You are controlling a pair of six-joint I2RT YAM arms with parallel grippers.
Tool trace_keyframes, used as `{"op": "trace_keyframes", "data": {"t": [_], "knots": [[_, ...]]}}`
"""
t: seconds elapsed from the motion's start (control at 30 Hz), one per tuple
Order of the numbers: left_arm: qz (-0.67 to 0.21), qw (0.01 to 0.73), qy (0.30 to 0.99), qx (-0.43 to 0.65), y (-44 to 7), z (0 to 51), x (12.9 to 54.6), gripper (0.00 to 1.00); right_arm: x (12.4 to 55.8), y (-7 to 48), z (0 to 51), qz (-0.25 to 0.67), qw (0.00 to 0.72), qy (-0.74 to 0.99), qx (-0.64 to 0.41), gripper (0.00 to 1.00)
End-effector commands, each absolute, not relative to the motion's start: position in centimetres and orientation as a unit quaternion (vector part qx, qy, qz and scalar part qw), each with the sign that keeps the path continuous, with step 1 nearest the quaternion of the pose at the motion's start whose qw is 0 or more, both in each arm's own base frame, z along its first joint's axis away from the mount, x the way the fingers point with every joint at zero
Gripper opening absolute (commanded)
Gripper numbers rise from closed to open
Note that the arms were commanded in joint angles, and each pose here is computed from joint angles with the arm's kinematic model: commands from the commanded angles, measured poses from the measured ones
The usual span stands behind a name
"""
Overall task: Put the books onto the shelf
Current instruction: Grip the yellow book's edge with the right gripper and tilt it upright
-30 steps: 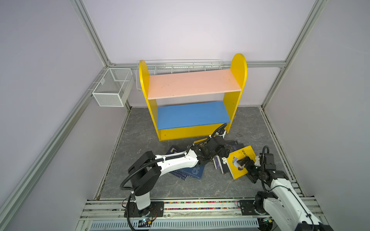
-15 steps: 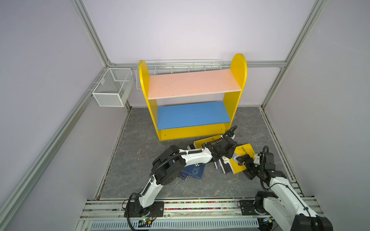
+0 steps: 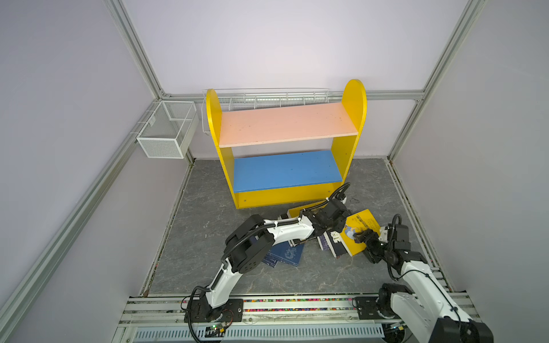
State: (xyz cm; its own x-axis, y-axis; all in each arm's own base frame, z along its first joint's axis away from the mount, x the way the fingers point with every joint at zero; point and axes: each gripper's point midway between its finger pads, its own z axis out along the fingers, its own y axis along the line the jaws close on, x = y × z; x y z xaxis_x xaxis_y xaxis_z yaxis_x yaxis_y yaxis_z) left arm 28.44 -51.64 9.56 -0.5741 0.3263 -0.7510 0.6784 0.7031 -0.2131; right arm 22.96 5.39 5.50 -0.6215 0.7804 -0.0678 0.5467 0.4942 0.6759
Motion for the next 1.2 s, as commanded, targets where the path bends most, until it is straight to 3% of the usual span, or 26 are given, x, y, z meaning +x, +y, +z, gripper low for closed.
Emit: {"op": "trace_keyframes", "data": {"t": [0.0, 0.3, 0.6, 0.83, 1.03, 1.17], "knots": [[-0.179, 0.279, 0.889, 0.317, -48.3, 3.8, 26.8, 0.19, 24.7, 4.8, 8.0, 0.317, 0.222, 0.838, 0.385, 0.7], [-0.185, 0.273, 0.888, 0.322, -48.5, 3.4, 26.5, 0.13, 25.0, 3.3, 9.2, 0.268, 0.232, 0.855, 0.379, 0.48], [-0.187, 0.277, 0.887, 0.319, -48.5, 3.6, 26.7, 0.07, 23.4, 1.4, 7.8, 0.193, 0.219, 0.874, 0.388, 0.47], [-0.193, 0.276, 0.886, 0.319, -48.6, 3.7, 26.6, 0.0, 24.6, 2.5, 7.9, 0.237, 0.236, 0.866, 0.372, 0.39], [-0.204, 0.275, 0.887, 0.31, -48.7, 3.9, 26.7, 0.0, 26.0, 4.4, 10.0, 0.296, 0.267, 0.857, 0.327, 0.28], [-0.21, 0.276, 0.887, 0.304, -48.7, 4.1, 26.9, 0.0, 26.7, 5.7, 11.9, 0.33, 0.29, 0.849, 0.293, 0.27]]}}
